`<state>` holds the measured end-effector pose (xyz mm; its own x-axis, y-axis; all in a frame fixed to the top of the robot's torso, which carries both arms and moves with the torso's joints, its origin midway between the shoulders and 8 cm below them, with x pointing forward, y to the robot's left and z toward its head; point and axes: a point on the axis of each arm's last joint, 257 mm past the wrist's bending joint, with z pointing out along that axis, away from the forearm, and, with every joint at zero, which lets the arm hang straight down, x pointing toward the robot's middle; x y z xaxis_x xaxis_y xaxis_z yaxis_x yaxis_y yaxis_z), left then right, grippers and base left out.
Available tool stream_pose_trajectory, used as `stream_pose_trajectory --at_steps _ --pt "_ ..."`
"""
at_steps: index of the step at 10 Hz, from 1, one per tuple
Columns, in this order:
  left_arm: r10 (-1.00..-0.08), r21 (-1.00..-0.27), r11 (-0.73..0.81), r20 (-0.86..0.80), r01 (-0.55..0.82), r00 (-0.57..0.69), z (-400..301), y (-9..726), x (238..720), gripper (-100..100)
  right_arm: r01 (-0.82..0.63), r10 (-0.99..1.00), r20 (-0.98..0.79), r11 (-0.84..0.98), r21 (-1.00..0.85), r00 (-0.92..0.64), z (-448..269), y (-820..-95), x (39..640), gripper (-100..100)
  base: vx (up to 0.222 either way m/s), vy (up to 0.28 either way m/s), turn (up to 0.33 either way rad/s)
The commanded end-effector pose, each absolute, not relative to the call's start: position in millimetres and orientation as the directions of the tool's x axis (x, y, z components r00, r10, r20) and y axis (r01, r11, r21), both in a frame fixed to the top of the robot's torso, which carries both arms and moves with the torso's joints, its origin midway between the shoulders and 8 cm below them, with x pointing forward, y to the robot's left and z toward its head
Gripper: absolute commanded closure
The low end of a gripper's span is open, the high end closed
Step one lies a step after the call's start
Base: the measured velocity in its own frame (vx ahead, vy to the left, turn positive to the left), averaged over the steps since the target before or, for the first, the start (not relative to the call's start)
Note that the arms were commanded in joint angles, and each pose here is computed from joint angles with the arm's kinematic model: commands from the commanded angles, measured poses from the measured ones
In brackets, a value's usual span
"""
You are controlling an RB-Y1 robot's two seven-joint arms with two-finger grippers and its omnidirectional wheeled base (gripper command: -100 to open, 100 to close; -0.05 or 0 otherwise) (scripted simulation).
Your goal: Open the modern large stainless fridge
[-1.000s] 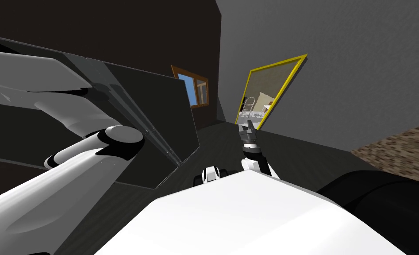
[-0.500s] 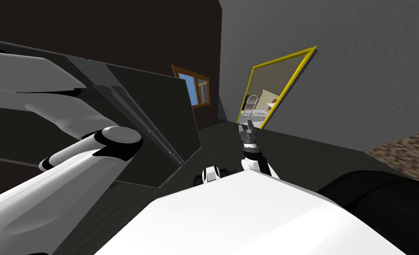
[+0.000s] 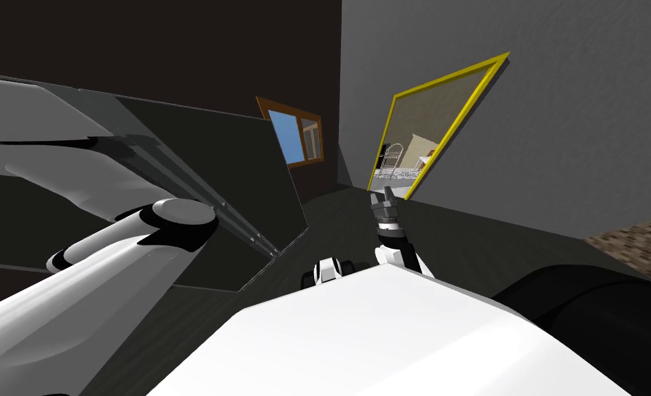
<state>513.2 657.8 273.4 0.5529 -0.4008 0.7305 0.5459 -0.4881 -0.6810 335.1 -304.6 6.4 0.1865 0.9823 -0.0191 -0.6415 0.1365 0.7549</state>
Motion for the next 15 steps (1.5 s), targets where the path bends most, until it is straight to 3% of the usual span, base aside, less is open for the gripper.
stream_pose_trajectory --at_steps 1,5,7,8,15 --pt "-0.351 -0.678 -0.444 0.734 0.586 0.582 273 681 485 100 -0.641 0.982 -0.019 0.136 0.755 0.186 6 -305 335 0 0.018 -0.345 0.077" --pt "-0.27 -0.672 -0.368 0.739 0.643 0.618 273 712 438 100 -0.642 0.982 -0.019 0.137 0.755 0.186 6 -305 335 0 0.009 -0.319 0.083" --pt "-0.275 -0.672 -0.371 0.739 0.641 0.615 274 712 441 100 -0.642 0.982 -0.019 0.137 0.755 0.186 6 -305 335 0 0.0 -0.148 0.02" --pt "-0.261 -0.666 -0.364 0.744 0.651 0.614 277 715 433 -100 -0.641 0.982 -0.02 0.137 0.755 0.187 6 -305 335 0 0.091 0.013 -0.027" --pt "-0.212 -0.644 -0.337 0.763 0.687 0.611 288 727 405 -100 -0.641 0.982 -0.02 0.137 0.755 0.187 6 -305 335 0 0.179 0.069 -0.015"
